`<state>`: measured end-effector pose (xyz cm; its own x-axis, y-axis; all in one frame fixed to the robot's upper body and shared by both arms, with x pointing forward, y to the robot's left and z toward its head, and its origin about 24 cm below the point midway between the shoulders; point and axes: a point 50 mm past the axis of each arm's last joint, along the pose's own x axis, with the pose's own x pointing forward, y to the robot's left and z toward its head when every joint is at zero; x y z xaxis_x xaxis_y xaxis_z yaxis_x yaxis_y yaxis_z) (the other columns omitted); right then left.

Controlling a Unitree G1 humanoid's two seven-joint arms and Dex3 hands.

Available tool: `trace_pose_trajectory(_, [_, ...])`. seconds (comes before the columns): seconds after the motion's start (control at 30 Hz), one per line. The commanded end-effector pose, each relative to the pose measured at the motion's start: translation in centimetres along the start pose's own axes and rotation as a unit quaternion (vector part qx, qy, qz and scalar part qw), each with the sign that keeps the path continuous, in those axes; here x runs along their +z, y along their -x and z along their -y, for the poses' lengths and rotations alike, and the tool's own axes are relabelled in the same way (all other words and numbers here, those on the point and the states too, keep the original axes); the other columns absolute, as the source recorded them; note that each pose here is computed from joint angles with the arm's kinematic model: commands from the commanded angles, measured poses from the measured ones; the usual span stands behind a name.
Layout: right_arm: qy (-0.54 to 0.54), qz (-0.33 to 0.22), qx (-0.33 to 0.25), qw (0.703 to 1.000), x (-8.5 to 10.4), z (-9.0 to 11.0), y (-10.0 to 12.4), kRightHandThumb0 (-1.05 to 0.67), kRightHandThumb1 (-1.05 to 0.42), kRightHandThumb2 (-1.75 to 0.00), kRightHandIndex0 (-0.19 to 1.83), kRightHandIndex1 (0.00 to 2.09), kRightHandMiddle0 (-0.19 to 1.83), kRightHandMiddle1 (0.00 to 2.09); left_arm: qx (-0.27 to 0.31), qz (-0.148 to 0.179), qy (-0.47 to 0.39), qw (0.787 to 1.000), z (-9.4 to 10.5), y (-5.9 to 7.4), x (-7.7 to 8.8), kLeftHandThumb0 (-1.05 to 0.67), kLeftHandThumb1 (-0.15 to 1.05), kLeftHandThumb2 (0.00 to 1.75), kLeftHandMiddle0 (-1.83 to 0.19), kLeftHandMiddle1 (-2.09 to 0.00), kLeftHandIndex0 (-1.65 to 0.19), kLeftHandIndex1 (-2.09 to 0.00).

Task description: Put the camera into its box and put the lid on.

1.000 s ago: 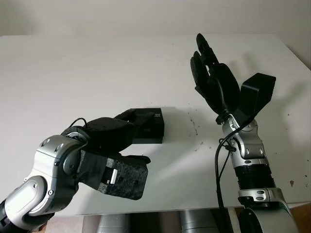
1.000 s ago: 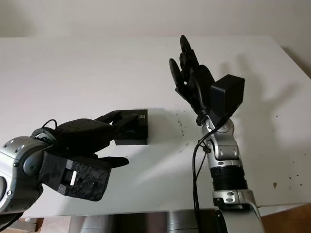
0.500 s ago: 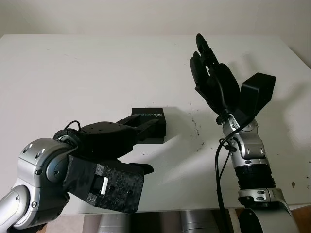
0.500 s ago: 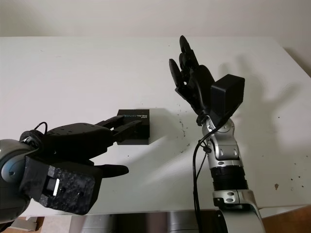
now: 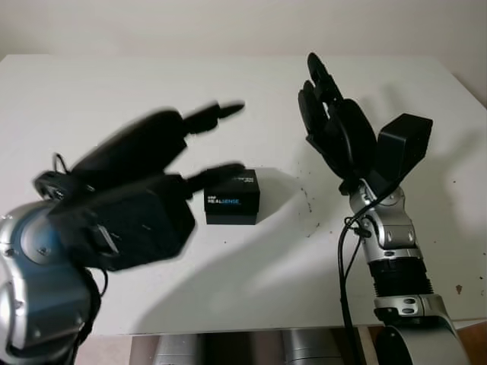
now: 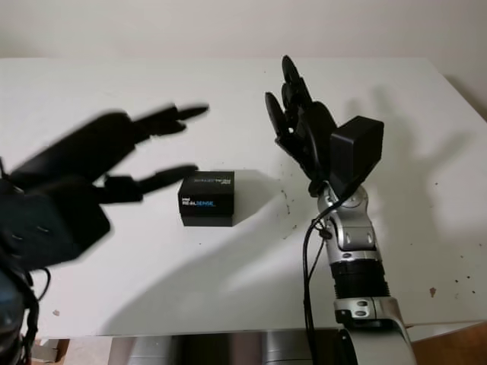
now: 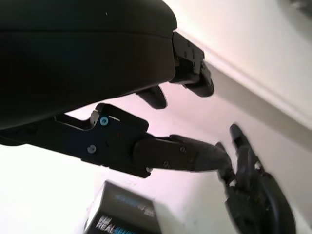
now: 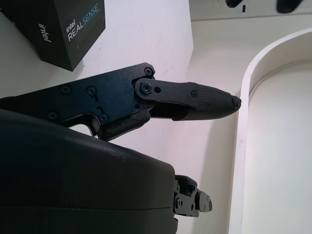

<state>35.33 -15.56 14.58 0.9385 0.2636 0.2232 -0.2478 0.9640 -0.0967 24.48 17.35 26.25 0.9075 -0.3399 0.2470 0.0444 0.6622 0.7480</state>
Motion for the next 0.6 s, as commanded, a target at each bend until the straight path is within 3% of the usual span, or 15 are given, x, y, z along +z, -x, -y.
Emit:
trace_pose_trajectory(0.0, [0.005, 0.010, 0.000, 1.000, 0.5, 0.3, -0.1, -0.75, -1.05, -0.49, -0.16, 0.05, -0.10, 0.05, 0.023, 0.003, 0.018, 1.000, -1.1, -0.5, -1.1, -0.65, 1.00, 0.06, 0.14, -0.88, 0.14, -0.62])
trace_pose_trajectory(0.07, [0.004, 0.011, -0.001, 1.000, 0.5, 0.3, -0.1, -0.74, -1.05, -0.49, -0.16, 0.05, -0.10, 0.05, 0.025, -0.001, 0.029, 0.999, -1.4, -0.7, -2.0, -0.68, 0.98, 0.05, 0.16, -0.70, 0.17, -0.44])
trace_pose_trajectory(0.27, [0.006, 0.010, -0.001, 1.000, 0.4, 0.5, 0.0, -0.74, -1.05, -0.49, -0.15, 0.06, -0.10, 0.06, -0.014, -0.019, 0.058, 0.998, -1.4, -1.4, -4.7, -0.76, 0.96, 0.05, 0.19, -0.51, 0.19, -0.24])
trace_pose_trajectory(0.4, [0.006, 0.009, 0.001, 1.000, 0.4, 0.5, 0.0, -0.74, -1.05, -0.50, -0.16, 0.05, -0.11, 0.05, -0.054, -0.050, 0.076, 0.994, -1.2, -1.8, -6.5, -0.81, 0.95, 0.05, 0.12, -0.15, 0.19, -0.04])
trace_pose_trajectory(0.57, [0.009, 0.008, 0.002, 1.000, 0.4, 0.5, 0.1, -0.74, -1.05, -0.50, -0.16, 0.05, -0.10, 0.05, -0.098, -0.058, 0.128, 0.985, -0.6, -2.6, -8.4, -0.81, 0.92, 0.04, 0.06, -0.11, 0.19, 0.00])
